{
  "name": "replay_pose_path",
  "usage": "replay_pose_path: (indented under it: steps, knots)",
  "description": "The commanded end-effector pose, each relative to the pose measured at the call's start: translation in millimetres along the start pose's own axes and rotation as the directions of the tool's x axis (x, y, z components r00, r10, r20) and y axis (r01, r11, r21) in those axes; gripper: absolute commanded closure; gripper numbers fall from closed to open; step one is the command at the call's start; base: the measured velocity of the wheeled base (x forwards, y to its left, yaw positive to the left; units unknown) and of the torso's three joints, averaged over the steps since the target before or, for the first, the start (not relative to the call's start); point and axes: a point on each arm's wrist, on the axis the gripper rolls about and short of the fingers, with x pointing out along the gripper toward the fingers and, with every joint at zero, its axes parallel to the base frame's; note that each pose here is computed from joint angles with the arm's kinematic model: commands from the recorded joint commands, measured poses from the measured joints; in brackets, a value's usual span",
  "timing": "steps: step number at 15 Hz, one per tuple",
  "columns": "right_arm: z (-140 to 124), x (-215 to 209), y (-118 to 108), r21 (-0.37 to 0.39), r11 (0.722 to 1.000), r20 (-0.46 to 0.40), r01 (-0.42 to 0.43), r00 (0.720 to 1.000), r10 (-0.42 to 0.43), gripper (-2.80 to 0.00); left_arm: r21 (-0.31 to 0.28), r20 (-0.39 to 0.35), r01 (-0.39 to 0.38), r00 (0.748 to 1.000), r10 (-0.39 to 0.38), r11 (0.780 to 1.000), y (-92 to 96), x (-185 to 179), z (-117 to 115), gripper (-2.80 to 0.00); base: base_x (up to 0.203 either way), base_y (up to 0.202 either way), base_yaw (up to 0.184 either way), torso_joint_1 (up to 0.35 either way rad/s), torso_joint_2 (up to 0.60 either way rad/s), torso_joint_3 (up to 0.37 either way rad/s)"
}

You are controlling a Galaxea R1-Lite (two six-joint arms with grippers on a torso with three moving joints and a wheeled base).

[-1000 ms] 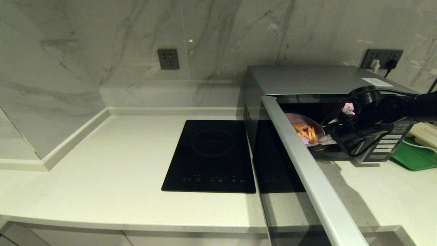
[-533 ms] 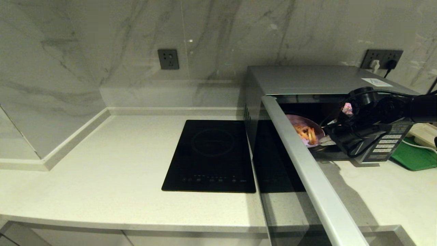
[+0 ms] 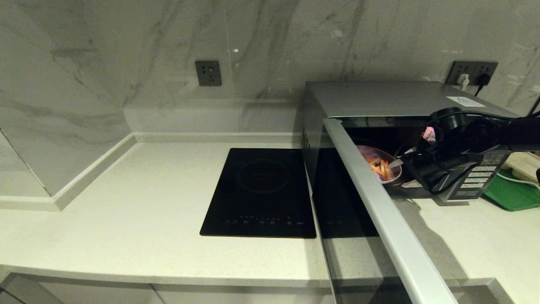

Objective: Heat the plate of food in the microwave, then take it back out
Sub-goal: Put the plate in the microwave oven, then close the microwave oven

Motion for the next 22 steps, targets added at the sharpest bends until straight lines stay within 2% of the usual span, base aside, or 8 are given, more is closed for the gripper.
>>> replay_pose_path:
  steps: [1, 8, 11, 12, 17, 21, 22]
  knots:
    - [-4, -14, 3, 0.000, 1.000, 0.000, -0.015, 1.000, 0.015, -2.80, -0.001, 0.001, 0.000, 1.000, 0.000, 1.000, 0.0, 0, 0, 0.00, 0.000, 0.000, 0.000, 0.000, 0.00, 0.000]
    - [-36, -60, 7, -0.047, 0.998, -0.034, -0.044, 0.999, 0.043, -2.80, 0.001, 0.001, 0.000, 1.000, 0.000, 1.000, 0.0, 0, 0, 0.00, 0.000, 0.000, 0.000, 0.000, 0.00, 0.000]
    - [-51, -73, -2, -0.078, 0.997, -0.057, -0.028, 0.998, 0.023, -2.80, -0.001, 0.001, 0.000, 1.000, 0.000, 1.000, 0.0, 0, 0, 0.00, 0.000, 0.000, 0.000, 0.000, 0.00, 0.000]
    - [-54, -78, -5, -0.083, 0.996, -0.059, -0.026, 0.998, 0.021, 0.00, 0.000, 0.001, 0.000, 1.000, 0.000, 1.000, 0.0, 0, 0, 0.00, 0.000, 0.000, 0.000, 0.000, 0.00, 0.000]
    - [-65, -110, -14, -0.099, 0.994, -0.048, -0.043, 0.998, 0.038, 0.00, -0.001, 0.001, 0.000, 1.000, 0.000, 1.000, 0.0, 0, 0, 0.00, 0.000, 0.000, 0.000, 0.000, 0.00, 0.000]
    - [-78, -161, -14, -0.189, 0.976, -0.016, -0.105, 0.994, 0.104, 0.00, -0.001, 0.001, 0.000, 1.000, 0.000, 1.000, 0.0, 0, 0, 0.00, 0.000, 0.000, 0.000, 0.000, 0.00, 0.000]
    - [-84, -169, -12, -0.240, 0.968, -0.027, -0.077, 0.997, 0.073, 0.00, 0.001, 0.001, 0.000, 1.000, 0.000, 1.000, 0.0, 0, 0, 0.00, 0.000, 0.000, 0.000, 0.000, 0.00, 0.000]
